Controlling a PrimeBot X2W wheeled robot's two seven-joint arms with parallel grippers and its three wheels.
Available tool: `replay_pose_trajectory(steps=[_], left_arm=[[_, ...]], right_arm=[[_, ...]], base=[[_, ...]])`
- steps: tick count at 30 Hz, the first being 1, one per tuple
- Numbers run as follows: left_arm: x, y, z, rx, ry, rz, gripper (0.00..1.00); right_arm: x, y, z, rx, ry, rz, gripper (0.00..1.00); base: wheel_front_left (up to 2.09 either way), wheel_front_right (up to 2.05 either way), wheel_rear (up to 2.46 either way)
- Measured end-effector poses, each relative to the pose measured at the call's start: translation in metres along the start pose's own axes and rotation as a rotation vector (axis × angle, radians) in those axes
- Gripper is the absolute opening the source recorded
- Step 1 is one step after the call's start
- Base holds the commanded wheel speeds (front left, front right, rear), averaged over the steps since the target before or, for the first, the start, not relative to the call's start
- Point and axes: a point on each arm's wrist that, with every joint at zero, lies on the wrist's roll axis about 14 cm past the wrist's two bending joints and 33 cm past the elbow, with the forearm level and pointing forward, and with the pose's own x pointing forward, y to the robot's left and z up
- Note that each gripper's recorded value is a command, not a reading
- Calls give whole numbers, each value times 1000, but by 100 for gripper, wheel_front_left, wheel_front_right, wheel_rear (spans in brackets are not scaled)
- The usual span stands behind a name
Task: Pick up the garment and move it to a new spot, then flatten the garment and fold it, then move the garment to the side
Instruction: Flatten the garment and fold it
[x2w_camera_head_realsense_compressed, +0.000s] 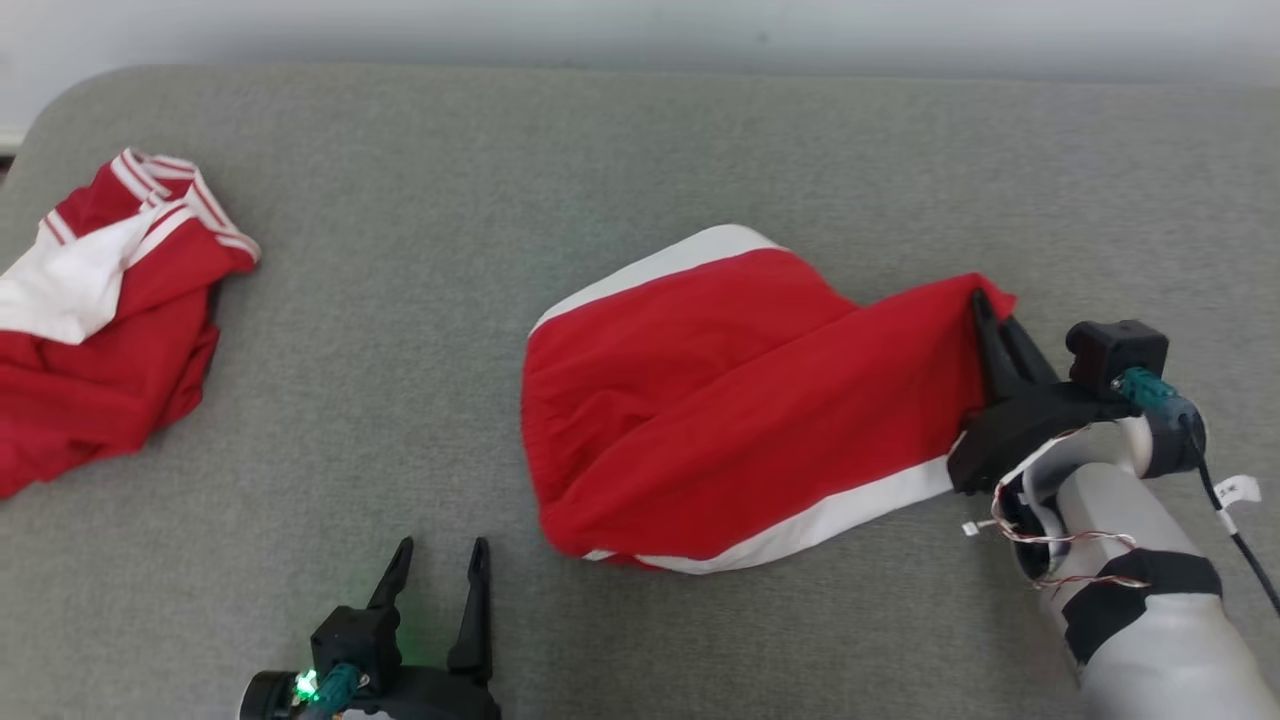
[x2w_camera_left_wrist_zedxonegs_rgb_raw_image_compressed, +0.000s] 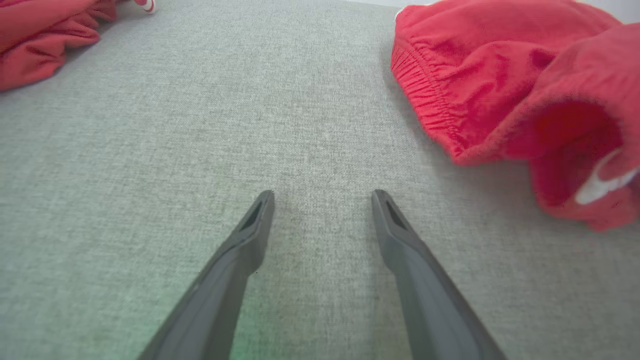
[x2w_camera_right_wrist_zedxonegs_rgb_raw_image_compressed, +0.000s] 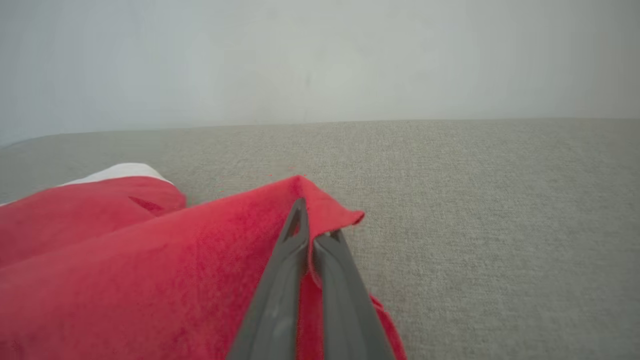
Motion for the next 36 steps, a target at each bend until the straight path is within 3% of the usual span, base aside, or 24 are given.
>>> replay_pose_trajectory(steps=[3, 4, 5, 6, 10, 16, 28, 36], left_arm=[[1, 4, -1, -3, 5, 13, 100], [1, 5, -2, -2, 6, 19, 100], [0, 8, -3, -2, 9, 28, 100], [-1, 10, -4, -2, 12, 36, 100], [-3, 15, -3, -7, 7, 56, 100], [-9, 7, 2, -20, -12, 23, 100], [-29, -62, 0, -62, -14, -224, 100], [-23, -89, 12, -64, -42, -310, 100]], right_arm=[[10, -6, -20, -24, 69, -14, 0], [12, -7, -26, -25, 88, -19, 31], [16, -7, -28, -28, 95, -21, 96], [19, -8, -28, -29, 93, -25, 100], [23, -11, -21, -40, 59, -39, 100], [-8, -19, -22, -20, 23, -91, 100], [-110, -26, -37, 15, 17, -175, 100], [-149, -36, -39, 42, 7, -234, 100]], base=[[0, 0, 0], [0, 0, 0], [0, 0, 0], [0, 0, 0], [0, 0, 0], [0, 0, 0], [0, 0, 0], [0, 0, 0]])
